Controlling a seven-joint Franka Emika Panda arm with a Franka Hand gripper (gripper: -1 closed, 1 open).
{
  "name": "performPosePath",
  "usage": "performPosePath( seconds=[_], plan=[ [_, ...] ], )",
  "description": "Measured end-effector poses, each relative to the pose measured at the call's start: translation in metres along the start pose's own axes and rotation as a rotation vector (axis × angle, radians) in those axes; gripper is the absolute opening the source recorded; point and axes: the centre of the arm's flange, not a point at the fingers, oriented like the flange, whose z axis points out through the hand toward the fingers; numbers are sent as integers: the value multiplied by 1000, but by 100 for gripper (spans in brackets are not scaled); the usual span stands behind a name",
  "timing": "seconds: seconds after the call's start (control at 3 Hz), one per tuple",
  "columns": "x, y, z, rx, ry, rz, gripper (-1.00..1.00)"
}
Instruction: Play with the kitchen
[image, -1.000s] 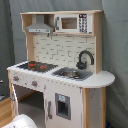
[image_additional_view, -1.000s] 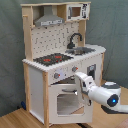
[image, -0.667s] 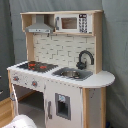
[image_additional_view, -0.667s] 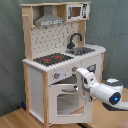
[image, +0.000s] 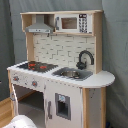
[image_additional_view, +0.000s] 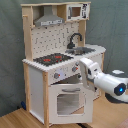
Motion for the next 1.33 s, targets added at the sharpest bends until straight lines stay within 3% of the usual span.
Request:
performPosePath(
  seconds=[0.67,1.33],
  plan=[
    [13,40,1,1,-5,-122,100],
    [20,68,5,16,-14,-261,100]
  ],
)
